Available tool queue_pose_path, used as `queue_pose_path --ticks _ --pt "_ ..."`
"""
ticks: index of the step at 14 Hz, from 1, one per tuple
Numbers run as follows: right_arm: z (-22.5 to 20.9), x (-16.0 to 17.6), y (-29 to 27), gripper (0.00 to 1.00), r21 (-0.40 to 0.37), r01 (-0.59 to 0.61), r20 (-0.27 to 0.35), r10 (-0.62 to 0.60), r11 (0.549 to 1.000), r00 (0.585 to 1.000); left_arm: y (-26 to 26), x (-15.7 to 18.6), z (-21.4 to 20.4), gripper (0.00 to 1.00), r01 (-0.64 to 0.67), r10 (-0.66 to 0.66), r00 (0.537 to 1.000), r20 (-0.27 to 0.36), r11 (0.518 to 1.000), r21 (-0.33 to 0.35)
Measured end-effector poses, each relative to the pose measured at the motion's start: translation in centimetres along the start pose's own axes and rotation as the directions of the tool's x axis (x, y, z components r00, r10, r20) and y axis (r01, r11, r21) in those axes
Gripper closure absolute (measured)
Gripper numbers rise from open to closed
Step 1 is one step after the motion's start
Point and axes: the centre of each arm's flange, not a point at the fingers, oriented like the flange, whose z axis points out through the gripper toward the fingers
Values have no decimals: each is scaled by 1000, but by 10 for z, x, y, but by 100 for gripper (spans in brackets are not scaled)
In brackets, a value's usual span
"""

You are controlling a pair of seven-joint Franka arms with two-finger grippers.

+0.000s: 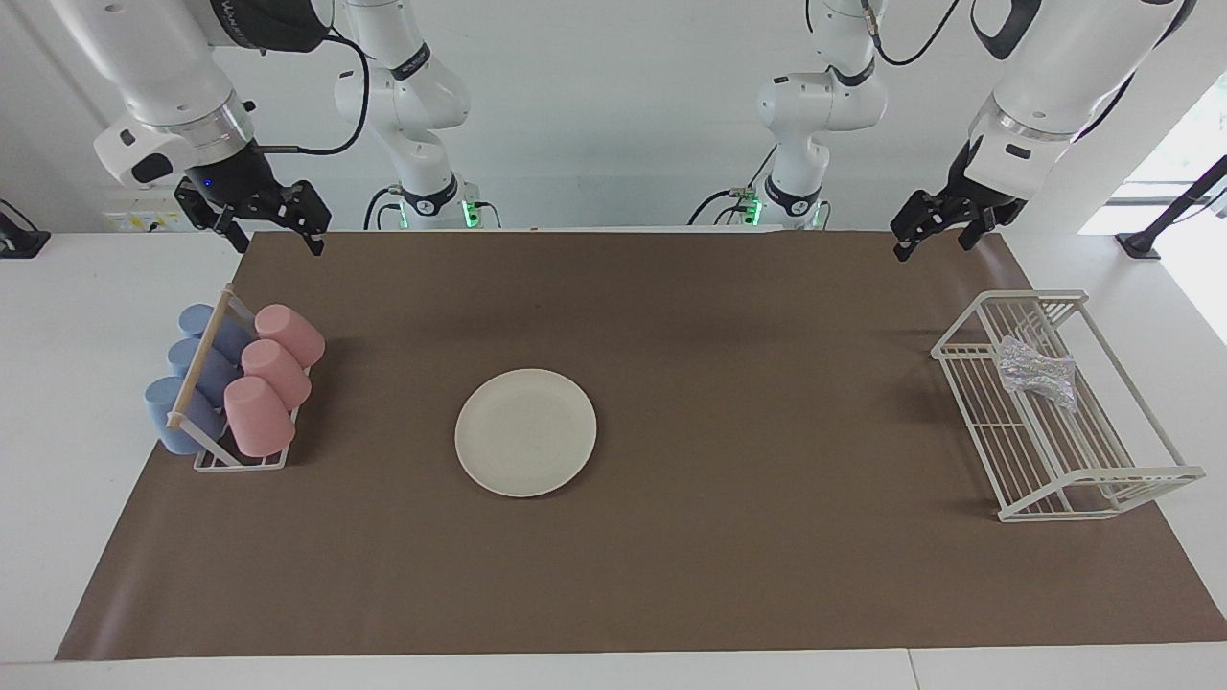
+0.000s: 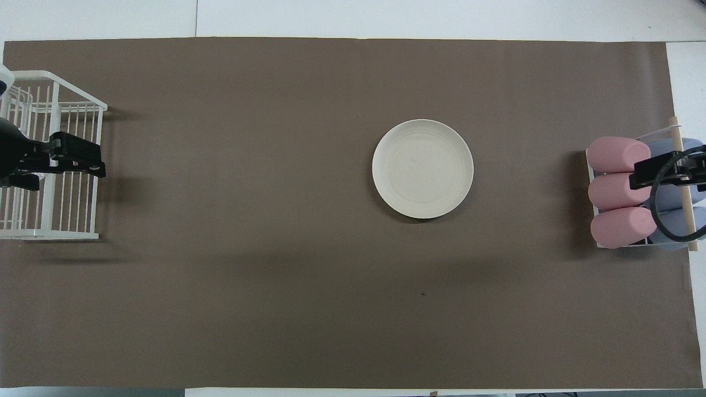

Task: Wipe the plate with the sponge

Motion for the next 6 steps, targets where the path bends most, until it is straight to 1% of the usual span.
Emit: queue_pose_path --ticks 2,6 --pt "0 0 0 0 0 0 0 0 1000 1000 1 1 2 0 -35 35 999 4 999 1" --pt "0 0 0 0 0 0 0 0 1000 1000 1 1 2 0 -47 47 999 5 999 1"
